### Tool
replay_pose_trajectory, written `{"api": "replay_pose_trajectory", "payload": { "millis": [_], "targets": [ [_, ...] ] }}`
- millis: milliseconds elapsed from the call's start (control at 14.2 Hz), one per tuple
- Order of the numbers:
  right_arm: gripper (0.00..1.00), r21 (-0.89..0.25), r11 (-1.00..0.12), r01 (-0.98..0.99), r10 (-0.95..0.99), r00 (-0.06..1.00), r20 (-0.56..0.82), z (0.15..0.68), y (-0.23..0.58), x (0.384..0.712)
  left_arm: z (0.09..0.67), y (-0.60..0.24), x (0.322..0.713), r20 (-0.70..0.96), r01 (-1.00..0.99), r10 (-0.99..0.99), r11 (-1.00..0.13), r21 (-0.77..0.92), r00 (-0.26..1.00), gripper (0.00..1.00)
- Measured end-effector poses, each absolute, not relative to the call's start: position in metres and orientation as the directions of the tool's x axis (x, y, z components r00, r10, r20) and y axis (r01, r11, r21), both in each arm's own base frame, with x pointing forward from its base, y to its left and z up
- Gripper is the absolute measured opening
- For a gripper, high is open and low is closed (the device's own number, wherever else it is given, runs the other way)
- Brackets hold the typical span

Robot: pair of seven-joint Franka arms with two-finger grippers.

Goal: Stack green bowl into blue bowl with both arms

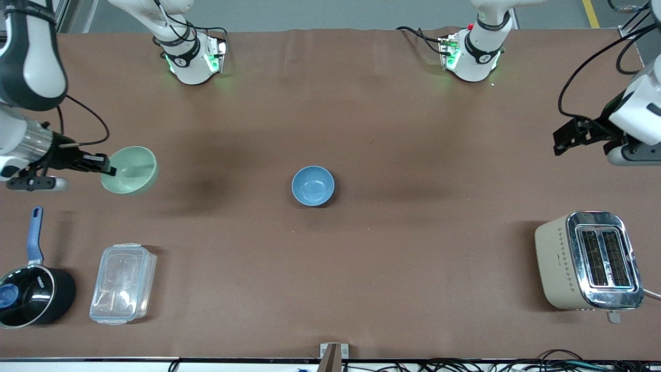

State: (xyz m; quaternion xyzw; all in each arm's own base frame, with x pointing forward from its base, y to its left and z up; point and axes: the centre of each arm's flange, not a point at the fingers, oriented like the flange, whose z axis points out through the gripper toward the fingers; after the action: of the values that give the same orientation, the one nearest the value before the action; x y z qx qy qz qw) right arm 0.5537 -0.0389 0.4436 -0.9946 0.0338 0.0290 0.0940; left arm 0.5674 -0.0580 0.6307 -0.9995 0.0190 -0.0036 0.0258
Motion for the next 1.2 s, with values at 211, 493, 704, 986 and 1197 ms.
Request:
{"api": "replay_pose_trajectory", "payload": {
  "millis": [211,493,704,986,1197],
  "targets": [
    [0.04,-0.173,-0.977,-0.123,-0.115,0.992,-0.056,0.442,0.056,0.559,0.633,-0.061,0.550,-0.012,-0.049,-0.049,-0.997,-0.064,0.999,1.00],
    [0.04,-0.165,-0.976,-0.143,-0.136,0.989,-0.056,0.416,0.166,0.553,0.634,-0.045,0.533,-0.021,-0.036,-0.035,-0.997,-0.064,0.999,1.00],
    [0.04,-0.164,-0.966,-0.199,-0.193,0.980,-0.052,0.374,0.236,0.550,0.631,-0.049,0.532,-0.027,-0.044,-0.042,-0.997,-0.060,0.999,1.00],
    [0.04,-0.170,-0.947,-0.274,-0.260,0.960,-0.100,0.339,0.328,0.546,0.629,-0.056,0.531,-0.031,-0.052,-0.051,-0.998,-0.039,0.998,1.00],
    [0.04,-0.175,-0.944,-0.279,-0.263,0.959,-0.106,0.309,0.359,0.543,0.629,-0.056,0.531,-0.032,-0.053,-0.052,-0.998,-0.037,0.998,1.00]
  ]
}}
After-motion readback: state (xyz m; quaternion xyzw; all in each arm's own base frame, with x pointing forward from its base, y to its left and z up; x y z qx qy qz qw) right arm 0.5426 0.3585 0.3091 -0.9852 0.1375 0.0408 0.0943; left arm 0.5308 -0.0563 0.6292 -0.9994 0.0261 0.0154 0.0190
